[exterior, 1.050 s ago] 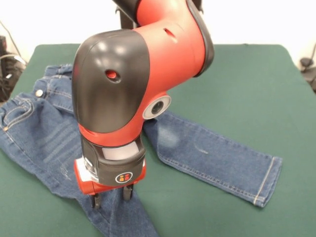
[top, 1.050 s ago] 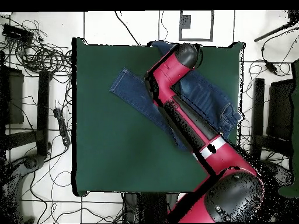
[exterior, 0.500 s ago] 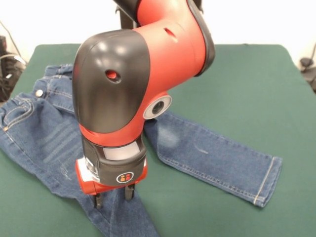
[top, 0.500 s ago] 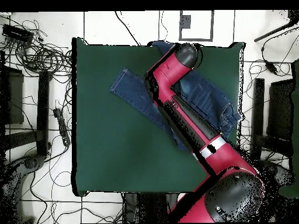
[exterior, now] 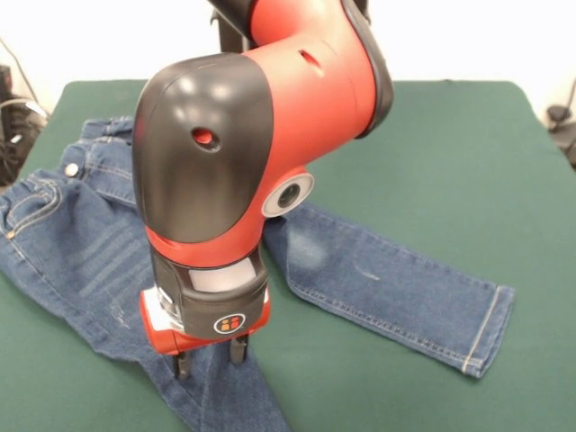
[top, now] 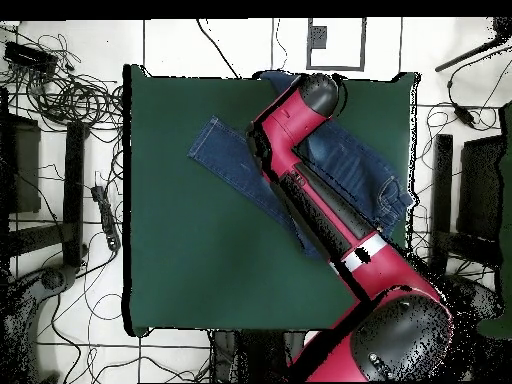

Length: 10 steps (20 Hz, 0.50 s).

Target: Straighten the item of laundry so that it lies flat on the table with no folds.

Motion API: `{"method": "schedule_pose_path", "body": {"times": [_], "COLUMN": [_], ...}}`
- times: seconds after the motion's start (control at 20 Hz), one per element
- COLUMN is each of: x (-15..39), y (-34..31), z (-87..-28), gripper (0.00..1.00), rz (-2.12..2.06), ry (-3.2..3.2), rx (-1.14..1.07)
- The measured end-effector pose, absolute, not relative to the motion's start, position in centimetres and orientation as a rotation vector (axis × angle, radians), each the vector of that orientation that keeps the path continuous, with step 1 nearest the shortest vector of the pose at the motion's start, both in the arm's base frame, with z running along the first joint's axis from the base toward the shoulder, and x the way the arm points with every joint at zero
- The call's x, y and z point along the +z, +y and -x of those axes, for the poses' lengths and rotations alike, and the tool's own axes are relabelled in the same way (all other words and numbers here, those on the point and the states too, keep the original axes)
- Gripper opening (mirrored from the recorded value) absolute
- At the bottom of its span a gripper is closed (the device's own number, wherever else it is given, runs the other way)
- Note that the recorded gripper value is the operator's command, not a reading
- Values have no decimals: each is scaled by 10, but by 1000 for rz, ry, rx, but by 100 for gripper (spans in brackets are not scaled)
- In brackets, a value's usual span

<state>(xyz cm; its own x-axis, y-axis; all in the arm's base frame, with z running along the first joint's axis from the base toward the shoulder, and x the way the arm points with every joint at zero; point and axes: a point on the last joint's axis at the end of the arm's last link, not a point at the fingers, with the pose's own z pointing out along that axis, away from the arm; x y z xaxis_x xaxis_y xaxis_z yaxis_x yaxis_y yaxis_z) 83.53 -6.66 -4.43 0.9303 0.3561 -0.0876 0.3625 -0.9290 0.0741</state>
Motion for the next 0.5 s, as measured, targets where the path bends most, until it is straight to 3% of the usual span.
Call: {"method": "schedule_pose_path", "body": {"times": [0.5], "x": [-45], "y": [-60], "z": [-834], "gripper": [100], "rz": [-3033], "ry": [552], "rx": [-124]}}
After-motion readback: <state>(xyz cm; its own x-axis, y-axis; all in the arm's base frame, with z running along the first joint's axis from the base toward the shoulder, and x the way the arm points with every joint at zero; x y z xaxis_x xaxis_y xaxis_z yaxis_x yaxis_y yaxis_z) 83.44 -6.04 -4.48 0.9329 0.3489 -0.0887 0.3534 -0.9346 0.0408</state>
